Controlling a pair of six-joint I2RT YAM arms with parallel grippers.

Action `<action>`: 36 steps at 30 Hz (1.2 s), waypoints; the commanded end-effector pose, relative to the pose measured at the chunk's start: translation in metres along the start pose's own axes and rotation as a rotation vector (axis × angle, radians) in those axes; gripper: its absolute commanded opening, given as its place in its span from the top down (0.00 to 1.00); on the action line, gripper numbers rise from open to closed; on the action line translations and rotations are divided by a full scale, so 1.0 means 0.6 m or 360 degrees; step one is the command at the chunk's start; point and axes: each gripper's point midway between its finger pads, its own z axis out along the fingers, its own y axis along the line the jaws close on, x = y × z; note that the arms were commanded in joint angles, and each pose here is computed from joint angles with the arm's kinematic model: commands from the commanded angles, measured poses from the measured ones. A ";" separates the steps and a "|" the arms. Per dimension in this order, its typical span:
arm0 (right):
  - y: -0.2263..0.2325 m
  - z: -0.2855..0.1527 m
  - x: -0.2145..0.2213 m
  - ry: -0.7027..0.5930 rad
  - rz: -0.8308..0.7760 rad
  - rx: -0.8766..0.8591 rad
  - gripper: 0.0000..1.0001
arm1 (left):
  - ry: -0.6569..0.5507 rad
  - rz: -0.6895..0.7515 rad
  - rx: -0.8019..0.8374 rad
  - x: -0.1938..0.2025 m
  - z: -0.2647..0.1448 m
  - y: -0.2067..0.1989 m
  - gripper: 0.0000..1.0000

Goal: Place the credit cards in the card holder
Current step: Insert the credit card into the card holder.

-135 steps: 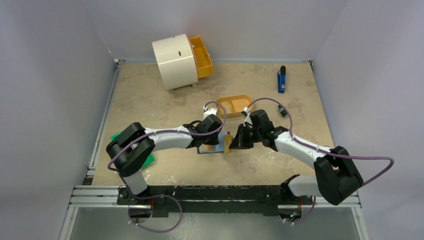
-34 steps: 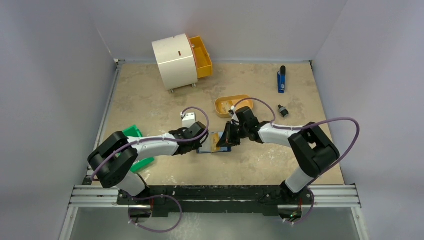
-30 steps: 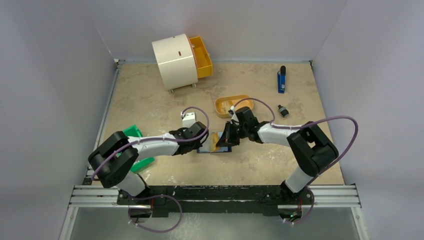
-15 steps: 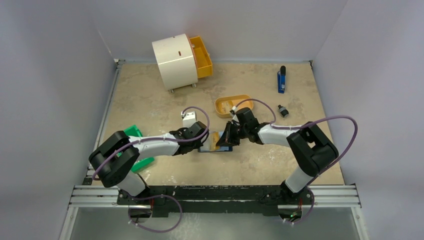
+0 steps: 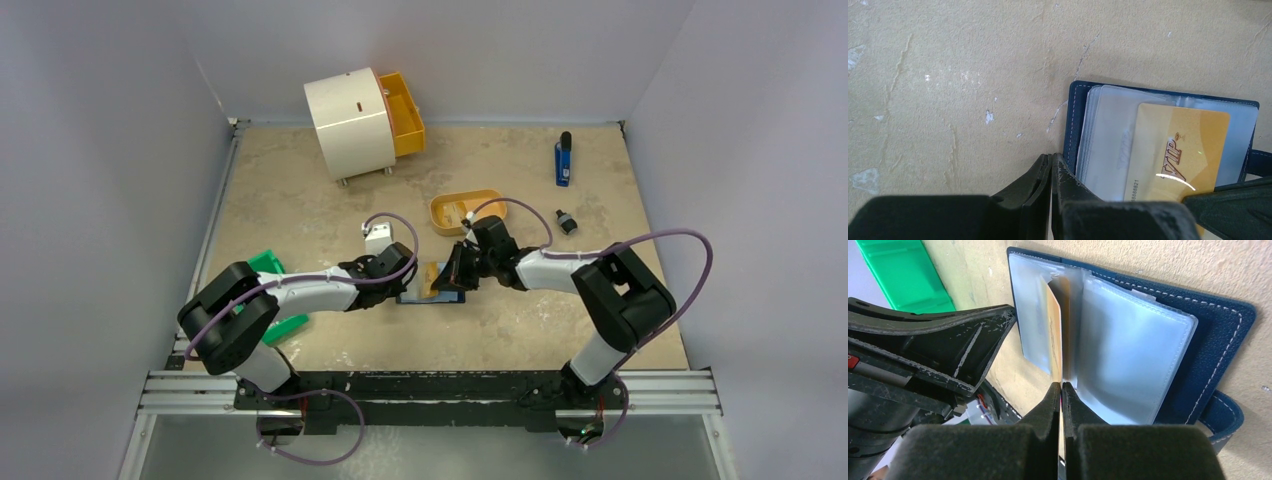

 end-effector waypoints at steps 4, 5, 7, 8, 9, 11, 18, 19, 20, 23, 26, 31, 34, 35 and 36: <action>-0.008 0.020 -0.014 -0.0032 0.0004 0.0013 1.00 | 0.0118 -0.0018 0.0037 0.035 0.007 0.001 0.97; -0.008 0.021 -0.012 -0.0023 0.0001 0.0009 1.00 | 0.0119 -0.0021 0.0039 0.035 0.007 0.000 0.97; -0.004 0.021 -0.010 -0.0002 -0.0013 -0.0002 1.00 | 0.0121 -0.0025 0.0046 0.035 0.007 -0.002 0.97; -0.004 0.020 -0.009 0.0005 -0.0019 -0.0004 1.00 | 0.0121 -0.0025 0.0046 0.035 0.008 -0.002 0.97; -0.003 0.019 -0.008 0.0011 -0.0029 -0.0002 1.00 | 0.0122 -0.0026 0.0048 0.035 0.008 -0.003 0.97; -0.003 0.016 -0.008 0.0011 -0.0042 0.0011 1.00 | 0.0121 -0.0028 0.0050 0.035 0.007 -0.004 0.97; -0.001 -0.002 -0.010 -0.0013 -0.0053 0.0060 0.67 | 0.0120 -0.0035 0.0050 0.034 0.007 -0.004 0.97; 0.001 -0.004 -0.012 -0.0017 -0.0058 0.0063 0.64 | 0.0119 -0.0036 0.0054 0.034 0.006 -0.004 0.97; 0.002 -0.004 -0.015 -0.0023 -0.0062 0.0068 0.61 | 0.0121 -0.0035 0.0054 0.035 0.006 -0.004 0.97; 0.006 -0.002 -0.021 -0.0029 -0.0074 0.0070 0.56 | 0.0118 -0.0040 0.0066 0.033 0.006 -0.007 0.97; 0.009 0.002 -0.024 -0.0022 -0.0081 0.0071 0.53 | 0.0119 -0.0045 0.0083 0.033 0.005 -0.011 0.97; 0.012 0.010 -0.025 0.0012 -0.0099 0.0063 0.52 | 0.0106 -0.0063 0.0126 0.025 0.002 -0.024 0.97; 0.015 0.017 -0.023 0.0038 -0.0108 0.0060 0.53 | 0.0102 -0.0069 0.0143 0.021 0.001 -0.030 0.97; 0.017 0.020 -0.021 0.0050 -0.0113 0.0057 0.53 | 0.0099 -0.0073 0.0152 0.019 0.000 -0.033 0.97; 0.018 0.021 -0.019 0.0058 -0.0118 0.0054 0.53 | 0.0099 -0.0075 0.0159 0.018 0.000 -0.035 0.97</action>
